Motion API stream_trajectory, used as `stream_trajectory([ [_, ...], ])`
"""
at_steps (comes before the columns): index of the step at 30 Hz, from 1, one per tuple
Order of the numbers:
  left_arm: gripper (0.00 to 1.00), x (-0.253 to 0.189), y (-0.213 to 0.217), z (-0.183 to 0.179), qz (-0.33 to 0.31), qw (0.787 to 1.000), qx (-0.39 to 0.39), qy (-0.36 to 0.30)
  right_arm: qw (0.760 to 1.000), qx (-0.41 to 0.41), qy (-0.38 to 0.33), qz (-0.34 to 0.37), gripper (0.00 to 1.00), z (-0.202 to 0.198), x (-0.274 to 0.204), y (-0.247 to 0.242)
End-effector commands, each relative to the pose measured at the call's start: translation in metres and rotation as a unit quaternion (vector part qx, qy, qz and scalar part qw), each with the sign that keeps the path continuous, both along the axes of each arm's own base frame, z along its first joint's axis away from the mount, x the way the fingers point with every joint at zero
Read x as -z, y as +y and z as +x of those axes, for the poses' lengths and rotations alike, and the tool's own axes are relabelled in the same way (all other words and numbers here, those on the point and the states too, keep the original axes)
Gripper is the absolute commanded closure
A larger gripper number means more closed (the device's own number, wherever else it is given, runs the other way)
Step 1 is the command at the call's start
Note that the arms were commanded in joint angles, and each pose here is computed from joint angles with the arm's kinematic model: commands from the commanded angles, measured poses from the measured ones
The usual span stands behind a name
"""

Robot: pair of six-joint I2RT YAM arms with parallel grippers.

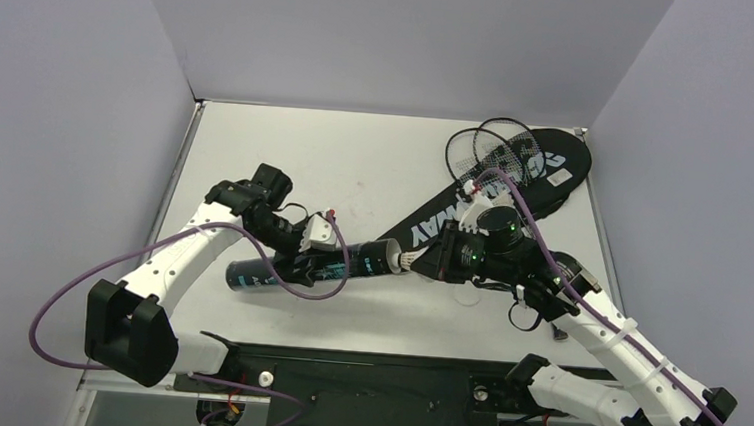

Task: Pack up the badminton gear
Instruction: Place the shuttlecock at the shuttle tube.

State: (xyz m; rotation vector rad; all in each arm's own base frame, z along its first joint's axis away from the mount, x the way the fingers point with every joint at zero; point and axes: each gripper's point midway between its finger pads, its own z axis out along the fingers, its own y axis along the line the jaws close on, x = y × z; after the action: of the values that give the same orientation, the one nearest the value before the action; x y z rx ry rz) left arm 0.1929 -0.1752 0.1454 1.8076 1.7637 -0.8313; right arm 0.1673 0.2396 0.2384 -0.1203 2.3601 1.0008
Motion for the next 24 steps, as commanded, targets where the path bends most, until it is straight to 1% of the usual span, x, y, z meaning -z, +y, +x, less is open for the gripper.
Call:
stream_trajectory([
  [1,0.88,-0.019,-0.014,0.013,-0.028,0.999,0.004,-0.031,1.0,-0.014,-0.023,-0.008,0.91,-0.003,-0.016,0.006],
  [9,0.88,-0.015,-0.014,0.002,-0.021,0.999,0.024,-0.025,0.999,-0.022,-0.044,-0.007,0.92,0.004,-0.028,0.023],
  [14,0.88,-0.012,-0.011,-0.002,-0.016,0.999,0.03,-0.025,0.999,-0.023,-0.049,-0.008,0.92,0.006,-0.03,0.025],
  [21,0.88,-0.011,-0.013,-0.003,-0.021,0.999,0.033,-0.023,0.998,-0.025,-0.052,0.013,0.92,0.009,-0.035,0.036],
  [24,0.88,-0.01,-0.013,-0.003,-0.022,0.999,0.033,-0.022,0.998,-0.026,-0.048,0.032,0.89,0.008,-0.036,0.042],
])
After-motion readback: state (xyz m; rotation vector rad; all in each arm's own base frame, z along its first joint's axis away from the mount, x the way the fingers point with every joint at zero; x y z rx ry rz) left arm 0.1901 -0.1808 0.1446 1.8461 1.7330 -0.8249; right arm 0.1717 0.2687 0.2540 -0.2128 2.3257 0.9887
